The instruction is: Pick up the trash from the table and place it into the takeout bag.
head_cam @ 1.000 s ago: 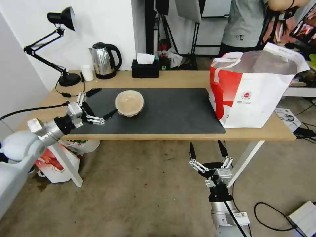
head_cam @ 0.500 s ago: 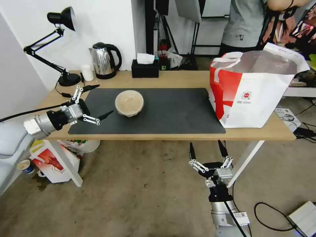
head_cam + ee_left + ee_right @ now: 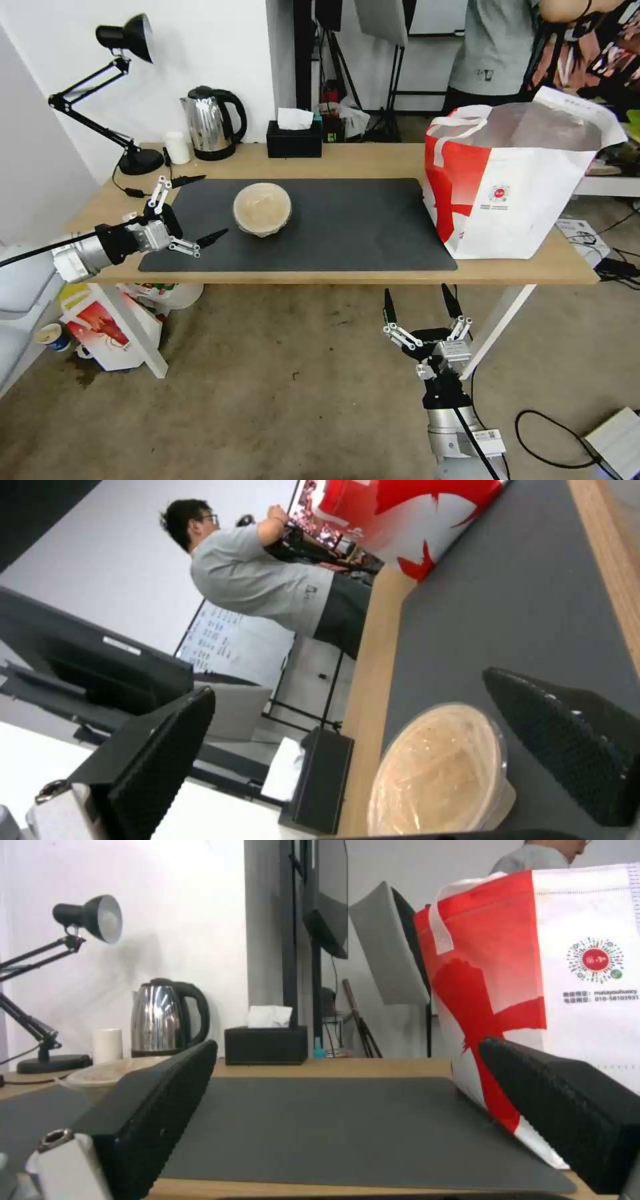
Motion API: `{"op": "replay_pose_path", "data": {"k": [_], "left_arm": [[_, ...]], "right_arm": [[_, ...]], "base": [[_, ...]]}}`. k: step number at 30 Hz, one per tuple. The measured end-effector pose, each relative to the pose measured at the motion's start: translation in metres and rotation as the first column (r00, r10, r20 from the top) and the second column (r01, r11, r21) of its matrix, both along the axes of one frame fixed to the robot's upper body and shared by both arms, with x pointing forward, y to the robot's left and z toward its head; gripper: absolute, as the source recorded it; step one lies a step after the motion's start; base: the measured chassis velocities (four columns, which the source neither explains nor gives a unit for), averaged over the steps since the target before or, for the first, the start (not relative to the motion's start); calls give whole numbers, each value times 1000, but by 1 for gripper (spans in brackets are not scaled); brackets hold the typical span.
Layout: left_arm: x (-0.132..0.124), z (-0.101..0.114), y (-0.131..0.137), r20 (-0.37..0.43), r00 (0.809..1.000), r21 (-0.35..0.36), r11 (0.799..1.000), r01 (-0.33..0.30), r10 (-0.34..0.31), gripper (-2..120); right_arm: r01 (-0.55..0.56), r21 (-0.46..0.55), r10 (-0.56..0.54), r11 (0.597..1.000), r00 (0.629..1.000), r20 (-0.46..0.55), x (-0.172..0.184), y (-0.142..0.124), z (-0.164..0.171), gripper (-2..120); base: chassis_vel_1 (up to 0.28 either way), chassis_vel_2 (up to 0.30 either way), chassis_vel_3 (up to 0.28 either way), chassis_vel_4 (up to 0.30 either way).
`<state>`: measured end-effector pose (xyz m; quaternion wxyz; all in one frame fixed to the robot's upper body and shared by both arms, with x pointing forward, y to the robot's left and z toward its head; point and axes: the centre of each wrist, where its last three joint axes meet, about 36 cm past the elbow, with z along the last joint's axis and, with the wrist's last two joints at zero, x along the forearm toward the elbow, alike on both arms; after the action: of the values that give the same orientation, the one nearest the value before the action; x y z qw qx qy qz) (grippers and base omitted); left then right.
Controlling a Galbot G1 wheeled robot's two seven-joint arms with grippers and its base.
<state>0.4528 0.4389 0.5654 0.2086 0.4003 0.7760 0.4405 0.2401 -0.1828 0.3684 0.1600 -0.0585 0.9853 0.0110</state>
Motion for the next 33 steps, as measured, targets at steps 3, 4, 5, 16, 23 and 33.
{"op": "replay_pose_path", "data": {"k": [3, 4, 5, 16, 23, 33], "left_arm": [[4, -4, 2, 23, 1000, 26, 1000, -5, 5, 100], [5, -6, 2, 27, 1000, 30, 1000, -6, 5, 100], [8, -10, 0, 31, 1000, 31, 1000, -3, 2, 100], [25, -16, -10, 85, 996, 89, 996, 11, -19, 100], [34, -10, -14, 100, 995, 95, 995, 19, -28, 100], [38, -4, -13, 106, 994, 109, 994, 19, -31, 100]], "right_arm": [[0, 0, 0, 1000, 1000, 0, 0, 0, 0, 100], [0, 0, 0, 1000, 1000, 0, 0, 0, 0, 100], [0, 0, 0, 1000, 1000, 0, 0, 0, 0, 100], [0, 0, 0, 1000, 1000, 0, 0, 0, 0, 100], [0, 0, 0, 1000, 1000, 0, 0, 0, 0, 100], [0, 0, 0, 1000, 1000, 0, 0, 0, 0, 100]], "base": [[0, 0, 0, 0], [0, 0, 0, 0], [0, 0, 0, 0], [0, 0, 0, 0], [0, 0, 0, 0], [0, 0, 0, 0]]}}
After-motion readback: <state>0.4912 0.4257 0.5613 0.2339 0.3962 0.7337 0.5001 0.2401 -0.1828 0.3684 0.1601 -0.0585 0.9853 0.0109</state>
